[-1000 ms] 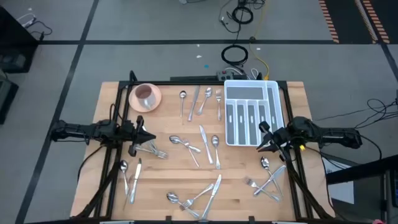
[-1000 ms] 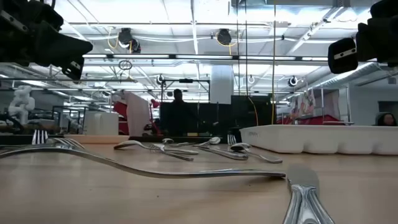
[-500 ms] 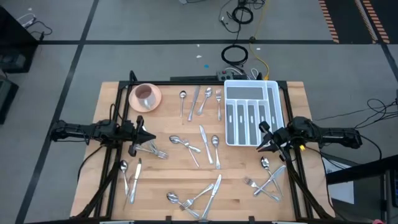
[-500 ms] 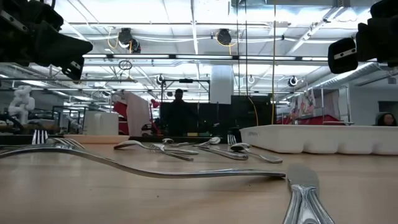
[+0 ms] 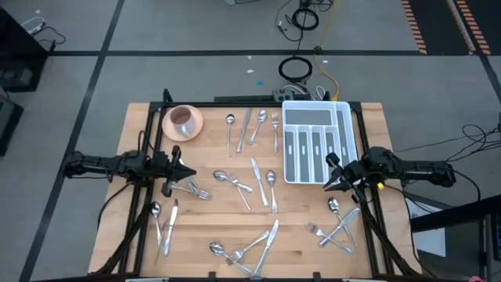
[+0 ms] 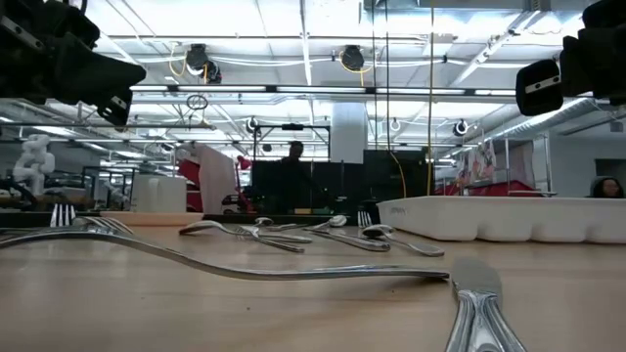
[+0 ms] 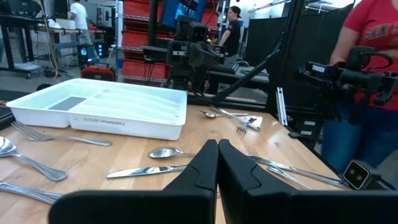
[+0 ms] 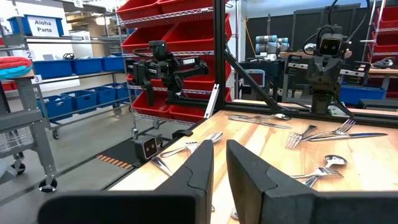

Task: Sort silverware

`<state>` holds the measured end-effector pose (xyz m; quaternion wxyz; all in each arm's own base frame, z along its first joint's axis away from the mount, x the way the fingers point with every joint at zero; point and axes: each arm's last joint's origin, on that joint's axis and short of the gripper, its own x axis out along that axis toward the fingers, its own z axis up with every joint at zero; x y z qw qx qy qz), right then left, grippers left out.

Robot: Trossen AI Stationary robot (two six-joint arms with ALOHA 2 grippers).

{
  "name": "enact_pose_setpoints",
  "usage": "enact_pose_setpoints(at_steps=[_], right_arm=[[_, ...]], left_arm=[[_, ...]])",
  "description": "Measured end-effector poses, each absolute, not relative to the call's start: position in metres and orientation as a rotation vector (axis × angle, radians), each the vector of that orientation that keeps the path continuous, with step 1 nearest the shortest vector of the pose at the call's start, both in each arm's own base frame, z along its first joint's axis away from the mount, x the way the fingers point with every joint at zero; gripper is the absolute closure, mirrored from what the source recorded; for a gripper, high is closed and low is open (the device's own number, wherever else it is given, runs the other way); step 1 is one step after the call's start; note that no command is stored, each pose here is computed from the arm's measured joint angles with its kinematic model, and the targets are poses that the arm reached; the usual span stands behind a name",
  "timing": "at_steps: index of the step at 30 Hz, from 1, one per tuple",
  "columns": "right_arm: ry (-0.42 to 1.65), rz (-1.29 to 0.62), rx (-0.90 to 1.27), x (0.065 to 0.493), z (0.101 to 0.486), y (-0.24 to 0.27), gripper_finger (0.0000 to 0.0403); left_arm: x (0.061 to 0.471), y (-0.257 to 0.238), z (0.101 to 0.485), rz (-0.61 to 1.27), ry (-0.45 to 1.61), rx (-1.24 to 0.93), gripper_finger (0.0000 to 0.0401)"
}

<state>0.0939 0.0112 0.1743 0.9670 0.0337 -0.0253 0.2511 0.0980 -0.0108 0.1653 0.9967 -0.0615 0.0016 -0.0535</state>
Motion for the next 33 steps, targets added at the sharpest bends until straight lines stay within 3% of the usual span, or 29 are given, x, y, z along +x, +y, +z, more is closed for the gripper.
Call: enact_pose_setpoints(at_steps=[13, 28, 31, 33], right_arm=[[-0.071, 0.509, 0.070, 0.094, 0.176, 0.011, 0.0367], [-0.105, 0.553, 0.476, 0.091, 0.191, 0.011, 0.0367], [-0.155, 0.566, 0.490, 0.090, 0.196, 0.011, 0.0367], [-0.253, 0.470, 0.531, 0.089, 0.203, 0.008, 0.0367]], left_arm=[[0.098, -0.011, 0.165, -0.107, 0.003, -0.123, 0.0393], [0.098, -0.011, 0.165, -0.107, 0.003, -0.123, 0.0393], [0.098, -0.011, 0.165, -0.107, 0.004, -0.123, 0.0393], [0.098, -0.011, 0.165, -0.107, 0.004, -0.123, 0.0393]])
